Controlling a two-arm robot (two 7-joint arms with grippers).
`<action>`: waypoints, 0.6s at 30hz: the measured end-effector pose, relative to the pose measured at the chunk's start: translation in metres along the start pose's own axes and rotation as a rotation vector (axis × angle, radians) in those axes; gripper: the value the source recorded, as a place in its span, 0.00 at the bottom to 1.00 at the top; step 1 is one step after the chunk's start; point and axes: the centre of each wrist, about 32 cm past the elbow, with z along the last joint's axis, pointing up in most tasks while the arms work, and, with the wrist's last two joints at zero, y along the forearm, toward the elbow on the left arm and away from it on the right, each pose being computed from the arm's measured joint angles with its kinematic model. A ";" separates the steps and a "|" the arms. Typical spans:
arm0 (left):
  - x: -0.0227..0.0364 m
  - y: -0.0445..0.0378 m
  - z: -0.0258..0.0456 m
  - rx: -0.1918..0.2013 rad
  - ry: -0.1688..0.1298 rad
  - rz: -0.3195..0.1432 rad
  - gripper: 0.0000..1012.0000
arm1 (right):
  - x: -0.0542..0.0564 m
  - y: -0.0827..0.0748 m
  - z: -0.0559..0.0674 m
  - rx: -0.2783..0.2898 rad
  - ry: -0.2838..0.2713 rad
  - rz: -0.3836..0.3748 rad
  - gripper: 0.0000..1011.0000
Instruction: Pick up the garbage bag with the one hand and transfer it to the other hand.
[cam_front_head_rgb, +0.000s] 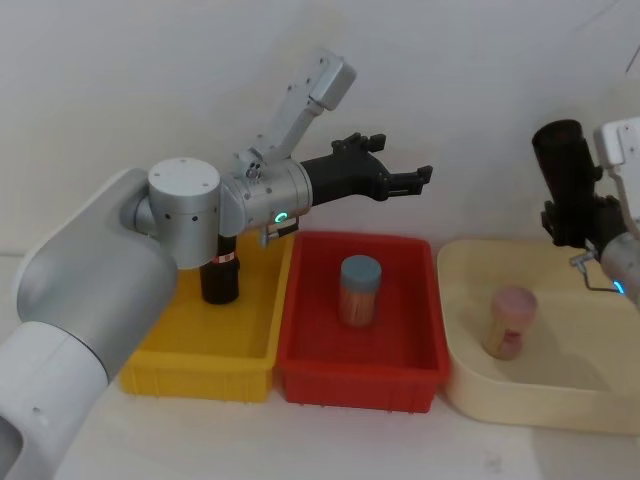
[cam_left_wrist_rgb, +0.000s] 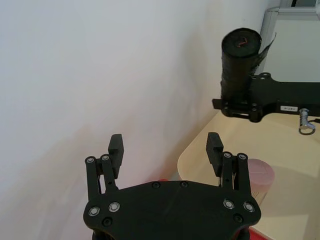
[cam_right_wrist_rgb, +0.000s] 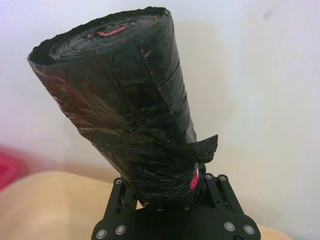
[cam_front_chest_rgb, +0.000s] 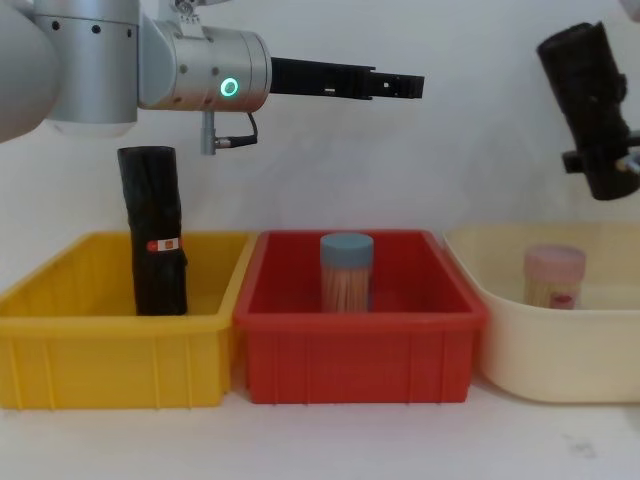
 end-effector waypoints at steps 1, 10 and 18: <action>0.0000 0.0000 0.0000 0.000 0.000 0.000 0.99 | 0.001 -0.001 0.000 -0.007 -0.002 -0.002 0.55; 0.0000 0.0000 0.0000 0.000 0.000 0.000 0.99 | 0.014 -0.017 -0.007 -0.072 -0.026 0.024 0.56; 0.0000 0.0000 0.0000 0.000 0.000 0.000 0.99 | 0.019 -0.026 -0.009 -0.097 -0.036 0.048 0.71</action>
